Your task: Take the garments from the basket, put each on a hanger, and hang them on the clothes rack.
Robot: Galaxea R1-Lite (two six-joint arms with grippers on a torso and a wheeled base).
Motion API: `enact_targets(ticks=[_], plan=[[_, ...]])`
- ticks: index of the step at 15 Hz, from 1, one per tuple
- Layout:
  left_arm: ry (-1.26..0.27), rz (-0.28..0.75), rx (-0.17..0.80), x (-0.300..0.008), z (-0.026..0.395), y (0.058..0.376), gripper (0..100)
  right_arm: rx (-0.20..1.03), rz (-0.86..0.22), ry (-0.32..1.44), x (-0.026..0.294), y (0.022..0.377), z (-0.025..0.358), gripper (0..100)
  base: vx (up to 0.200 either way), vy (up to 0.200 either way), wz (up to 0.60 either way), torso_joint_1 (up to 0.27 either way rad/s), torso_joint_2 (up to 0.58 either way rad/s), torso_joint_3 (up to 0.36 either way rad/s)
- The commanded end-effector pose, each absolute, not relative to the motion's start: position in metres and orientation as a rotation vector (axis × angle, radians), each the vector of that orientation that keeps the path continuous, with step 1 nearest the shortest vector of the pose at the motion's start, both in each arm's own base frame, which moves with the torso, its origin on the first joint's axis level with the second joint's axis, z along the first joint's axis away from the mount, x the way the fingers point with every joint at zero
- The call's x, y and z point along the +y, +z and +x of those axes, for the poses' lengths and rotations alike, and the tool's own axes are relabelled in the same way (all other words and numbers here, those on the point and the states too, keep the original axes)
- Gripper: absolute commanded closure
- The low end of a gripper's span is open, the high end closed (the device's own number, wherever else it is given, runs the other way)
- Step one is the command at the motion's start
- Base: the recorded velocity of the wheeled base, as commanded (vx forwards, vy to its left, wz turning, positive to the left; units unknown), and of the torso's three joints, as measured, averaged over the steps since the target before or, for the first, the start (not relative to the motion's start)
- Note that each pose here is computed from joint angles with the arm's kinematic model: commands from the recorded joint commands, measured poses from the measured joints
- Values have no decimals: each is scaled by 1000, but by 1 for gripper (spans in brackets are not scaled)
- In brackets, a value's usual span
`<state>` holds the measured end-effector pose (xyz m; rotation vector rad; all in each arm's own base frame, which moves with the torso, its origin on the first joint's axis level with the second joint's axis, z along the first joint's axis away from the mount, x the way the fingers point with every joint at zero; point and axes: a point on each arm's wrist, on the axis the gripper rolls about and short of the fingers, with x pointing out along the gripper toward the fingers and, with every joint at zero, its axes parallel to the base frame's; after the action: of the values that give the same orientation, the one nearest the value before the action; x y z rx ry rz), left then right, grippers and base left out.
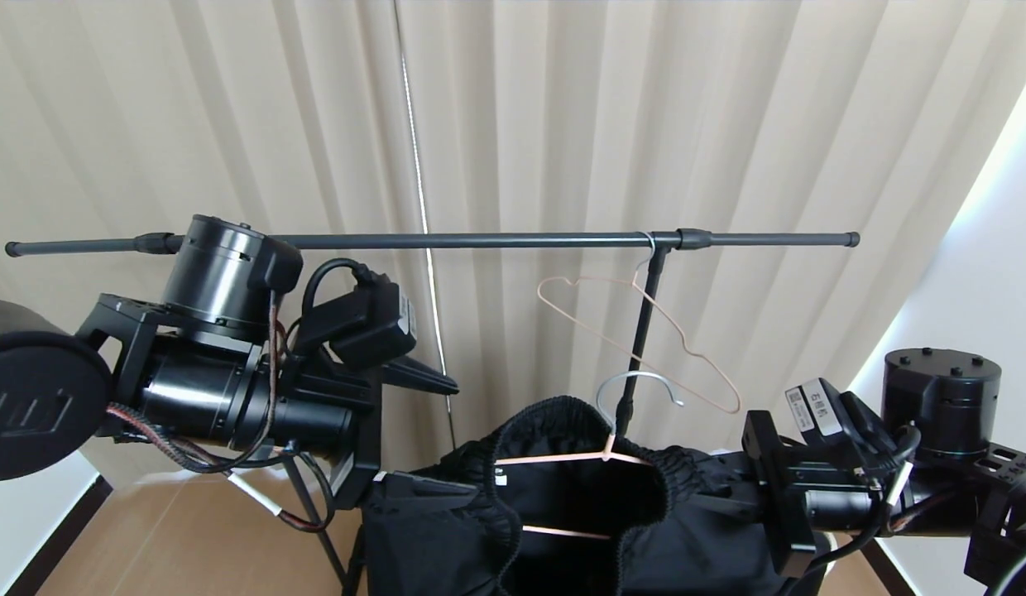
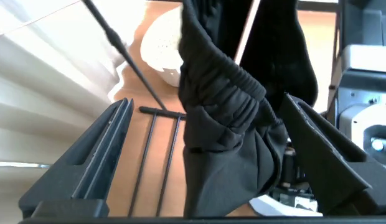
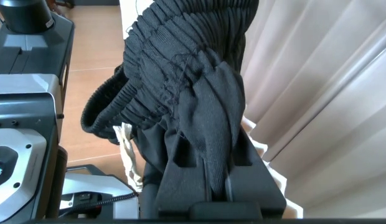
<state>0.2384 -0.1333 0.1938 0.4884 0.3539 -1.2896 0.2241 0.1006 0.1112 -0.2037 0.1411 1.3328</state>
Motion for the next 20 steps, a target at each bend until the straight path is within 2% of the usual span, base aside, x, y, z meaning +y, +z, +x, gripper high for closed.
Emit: enact_targets(ticks=[1, 3, 7, 10, 16, 20], plan=[[-1307, 508, 371, -133, 246, 182, 0, 138, -205, 1332, 101, 112, 224, 100, 0, 0, 0, 0, 0, 0], [-1332, 558, 364, -135, 254, 170, 0, 136, -205, 1332, 100, 112, 224, 100, 0, 0, 0, 0, 0, 0], [-1383, 545, 381, -146, 259, 159, 0, 136, -205, 1334, 100, 112, 224, 100, 0, 0, 0, 0, 0, 0], [-1394, 556, 353, -157, 266, 151, 0, 126, -207, 1334, 100, 114, 223, 100, 0, 0, 0, 0, 0, 0], [-1427, 564, 315, -174, 268, 151, 0, 117, -205, 1348, 100, 116, 223, 100, 0, 0, 0, 0, 0, 0], [-1426, 536, 332, -176, 268, 153, 0, 108, -189, 1351, 103, 120, 223, 100, 0, 0, 0, 0, 0, 0]])
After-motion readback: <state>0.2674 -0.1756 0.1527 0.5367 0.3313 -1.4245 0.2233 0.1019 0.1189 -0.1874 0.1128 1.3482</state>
